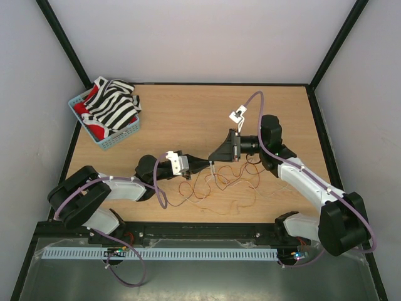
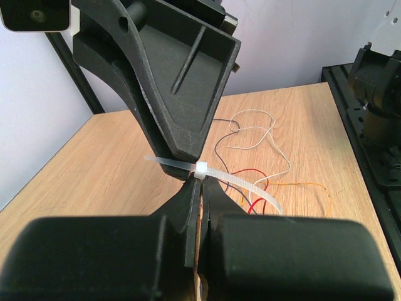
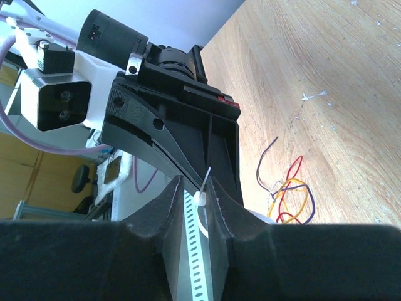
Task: Zip-tie the wires
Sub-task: Tie the cable at the center of the board.
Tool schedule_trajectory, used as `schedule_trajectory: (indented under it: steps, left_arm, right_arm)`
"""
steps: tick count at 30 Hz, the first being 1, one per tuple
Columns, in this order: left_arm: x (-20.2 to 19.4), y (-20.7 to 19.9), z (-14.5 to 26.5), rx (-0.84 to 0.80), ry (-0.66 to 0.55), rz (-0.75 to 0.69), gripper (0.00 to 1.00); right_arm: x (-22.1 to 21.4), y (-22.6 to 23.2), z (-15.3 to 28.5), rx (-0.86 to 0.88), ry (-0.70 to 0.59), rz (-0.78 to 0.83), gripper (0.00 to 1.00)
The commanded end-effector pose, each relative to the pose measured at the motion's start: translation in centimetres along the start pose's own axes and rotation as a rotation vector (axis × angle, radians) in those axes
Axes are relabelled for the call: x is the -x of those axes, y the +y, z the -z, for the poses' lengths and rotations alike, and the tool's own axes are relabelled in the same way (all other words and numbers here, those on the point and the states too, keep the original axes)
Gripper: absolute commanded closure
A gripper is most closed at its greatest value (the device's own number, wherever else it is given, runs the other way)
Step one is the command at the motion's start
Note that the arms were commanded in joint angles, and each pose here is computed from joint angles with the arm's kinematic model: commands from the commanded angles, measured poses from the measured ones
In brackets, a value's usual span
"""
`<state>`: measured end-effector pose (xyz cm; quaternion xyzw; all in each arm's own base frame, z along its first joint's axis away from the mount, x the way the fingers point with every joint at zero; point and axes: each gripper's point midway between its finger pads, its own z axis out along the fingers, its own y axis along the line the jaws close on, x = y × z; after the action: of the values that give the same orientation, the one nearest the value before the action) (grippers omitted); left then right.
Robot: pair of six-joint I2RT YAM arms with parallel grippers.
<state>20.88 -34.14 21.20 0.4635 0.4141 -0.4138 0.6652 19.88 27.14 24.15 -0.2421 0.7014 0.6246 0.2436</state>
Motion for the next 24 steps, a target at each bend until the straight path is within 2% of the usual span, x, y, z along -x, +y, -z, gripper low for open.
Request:
schedule_trajectory:
  steps: [1,10,14,18,24]
  left_arm:
    - [0.5,0.2,-0.1,0.0,-0.023,-0.01,1.0]
    - [0.3,0.3,0.0,0.011,-0.018,-0.01,1.0]
    - [0.2,0.5,0.1,0.02,-0.015,-0.008,1.0]
    - [0.2,0.4,0.3,0.019,-0.013,-0.012,1.0]
    - [0.1,0.3,0.7,0.035,-0.008,-0.009,1.0]
  right_arm:
    - [-0.3,0.2,-0.4,0.01,0.015,0.011,0.72]
    - [-0.6,-0.6,-0.7,-0.013,0.027,-0.005,0.86]
    - [-0.5,-0.7,-0.8,-0.022,0.026,-0.005,1.0]
    - [0.9,-1.3,-0.9,-0.073,-0.002,0.033,1.0]
    - [5.4,-1.8,-1.4,-0.133,-0.069,0.094,1.0]
